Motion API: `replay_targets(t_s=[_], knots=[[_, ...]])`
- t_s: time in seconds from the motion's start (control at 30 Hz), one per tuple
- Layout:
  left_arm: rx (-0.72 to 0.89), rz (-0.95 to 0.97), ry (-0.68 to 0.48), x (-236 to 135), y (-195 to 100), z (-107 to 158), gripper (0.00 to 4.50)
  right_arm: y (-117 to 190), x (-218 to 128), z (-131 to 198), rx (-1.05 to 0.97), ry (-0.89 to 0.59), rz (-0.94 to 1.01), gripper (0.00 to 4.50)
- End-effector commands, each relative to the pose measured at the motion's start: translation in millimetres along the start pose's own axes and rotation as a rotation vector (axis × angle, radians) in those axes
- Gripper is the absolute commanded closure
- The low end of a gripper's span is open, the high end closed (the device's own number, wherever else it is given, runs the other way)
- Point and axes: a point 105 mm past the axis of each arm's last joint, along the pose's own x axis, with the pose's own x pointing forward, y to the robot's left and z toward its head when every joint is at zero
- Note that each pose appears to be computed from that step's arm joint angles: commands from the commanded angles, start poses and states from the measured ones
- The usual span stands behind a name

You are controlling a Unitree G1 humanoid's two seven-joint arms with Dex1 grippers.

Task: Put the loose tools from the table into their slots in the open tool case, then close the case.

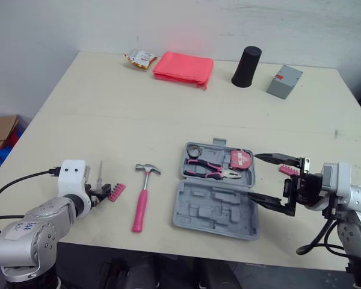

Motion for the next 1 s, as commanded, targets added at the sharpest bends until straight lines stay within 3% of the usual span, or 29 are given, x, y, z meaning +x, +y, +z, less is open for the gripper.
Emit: replay_targets(t_s=[0.03, 0.13, 0.17, 0.33, 0.47, 0.53, 0.6, 0.67, 0.73, 0.8, 1.0], knots=[[-0.02, 0.062, 0.081, 3.5, 13.3, -20.0, 2.74, 3.0, 0.7, 8.3, -0.013, -0.02, 0.027, 0.0], [-0.034, 0.064, 0.086, 6.4, 14.8, -22.8, 4.22, 3.5, 1.3, 7.7, -0.02, -0.016, 0.032, 0.0], [-0.033, 0.068, 0.051, 7.6, 15.4, -18.4, 4.46, 3.4, 1.1, 7.7, -0.025, -0.015, 0.03, 0.0], [0.017, 0.104, -0.172, 4.7, 22.1, 25.9, 4.46, -2.8, -3.0, 7.7, -0.067, 0.019, 0.002, 0.0], [0.067, -0.043, -0.389, -12.1, 3.2, 76.7, 4.46, -13.5, -15.0, 11.5, -0.103, 0.055, -0.036, 0.0], [0.18, -0.201, -0.466, -24.1, -21.6, 97.2, 4.46, -16.3, -18.9, 11.4, -0.117, 0.079, -0.048, 0.0], [0.438, -0.447, -0.56, -43.7, -61.5, 112.4, 4.46, -20.0, -24.9, 14.0, -0.137, 0.105, -0.066, 0.0], [0.664, -0.686, -0.613, -60.4, -92.4, 109.5, 4.46, -21.3, -30.4, 14.4, -0.142, 0.134, -0.081, 0.0], [0.817, -0.976, -0.582, -76.6, -117.4, 90.1, 4.46, -21.5, -40.5, 9.1, -0.128, 0.195, -0.105, 0.0], [0.954, -1.116, -0.529, -76.7, -130.1, 80.4, 4.46, -19.1, -54.8, 0.0, -0.104, 0.264, -0.125, 0.0], [1.274, -1.169, -0.429, -41.3, -176.2, 86.4, 4.46, -3.4, -70.3, -9.7, -0.058, 0.326, -0.154, 0.0]])
